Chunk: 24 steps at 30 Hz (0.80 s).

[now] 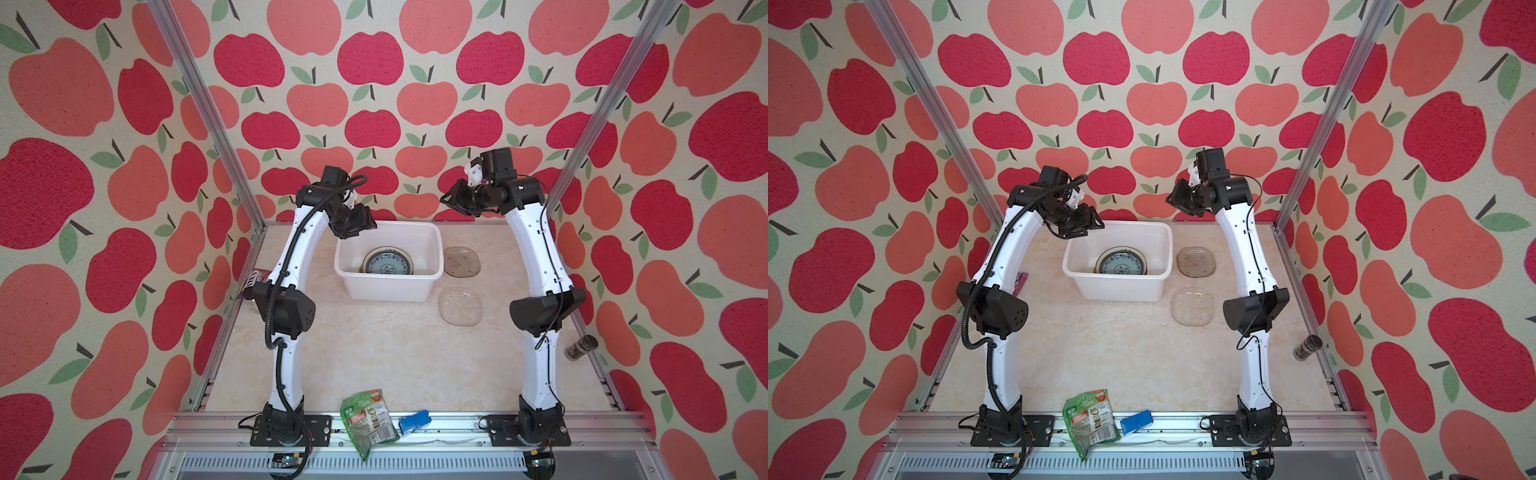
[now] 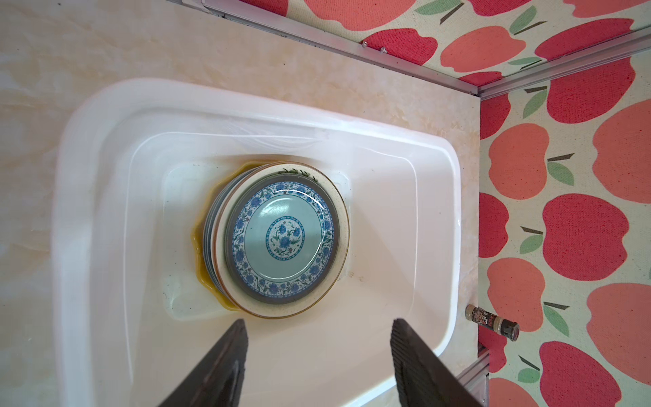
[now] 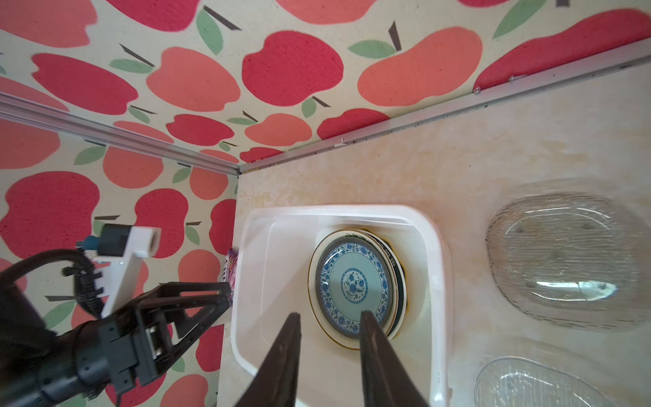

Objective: Place the plates into the plastic bin on the countertop
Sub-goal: Place the plate in the plastic bin, then pick up the plate from the middle-right of the table.

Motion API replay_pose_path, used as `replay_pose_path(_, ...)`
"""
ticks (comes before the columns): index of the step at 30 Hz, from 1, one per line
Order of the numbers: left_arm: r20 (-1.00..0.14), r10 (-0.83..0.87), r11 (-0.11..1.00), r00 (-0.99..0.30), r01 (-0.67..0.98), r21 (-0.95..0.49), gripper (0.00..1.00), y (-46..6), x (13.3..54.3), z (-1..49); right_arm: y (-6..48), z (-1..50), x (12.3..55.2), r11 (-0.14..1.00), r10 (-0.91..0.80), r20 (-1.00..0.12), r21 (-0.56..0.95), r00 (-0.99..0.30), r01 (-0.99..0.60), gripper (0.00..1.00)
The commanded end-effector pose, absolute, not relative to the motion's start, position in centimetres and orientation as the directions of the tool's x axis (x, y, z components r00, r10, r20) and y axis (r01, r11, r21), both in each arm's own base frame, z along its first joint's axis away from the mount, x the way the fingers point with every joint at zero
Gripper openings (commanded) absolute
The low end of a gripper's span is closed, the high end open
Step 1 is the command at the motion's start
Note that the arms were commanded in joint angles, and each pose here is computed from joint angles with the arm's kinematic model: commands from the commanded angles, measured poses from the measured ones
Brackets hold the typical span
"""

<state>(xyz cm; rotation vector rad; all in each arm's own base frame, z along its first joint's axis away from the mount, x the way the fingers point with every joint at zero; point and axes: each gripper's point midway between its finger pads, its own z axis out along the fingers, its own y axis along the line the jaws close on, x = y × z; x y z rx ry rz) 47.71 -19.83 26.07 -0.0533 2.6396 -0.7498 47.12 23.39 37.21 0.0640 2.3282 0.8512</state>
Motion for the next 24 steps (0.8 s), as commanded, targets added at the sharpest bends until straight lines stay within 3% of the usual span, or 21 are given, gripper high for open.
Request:
replay_pose_path(1,-0.425,-0.129,0.871,-0.896,0.102,-0.481,0.67,-19.8,48.2,25.8,21.3,37.9,44.7,0.853,0.178,-0.637,0.48,-0.75,-0.206,0.37)
replay_pose_path(10,-0.505,-0.168,0.815,-0.847,0.169,-0.554,0.67,-20.2,47.6,23.1,13.3,30.5,38.9,0.875,0.294,-0.661,0.477,-0.69,-0.084,0.43)
replay_pose_path(19,-0.475,-0.134,0.789,-0.87,0.197,-0.582,0.66,-21.8,47.4,20.1,13.2,17.1,34.6,0.825,0.323,-0.402,0.564,-0.857,0.047,0.48)
replay_pose_path(24,-0.473,-0.126,0.786,-0.872,0.203,-0.584,0.66,-21.8,47.3,19.6,12.2,10.8,32.9,0.845,0.332,-0.303,0.516,-0.893,0.139,0.48)
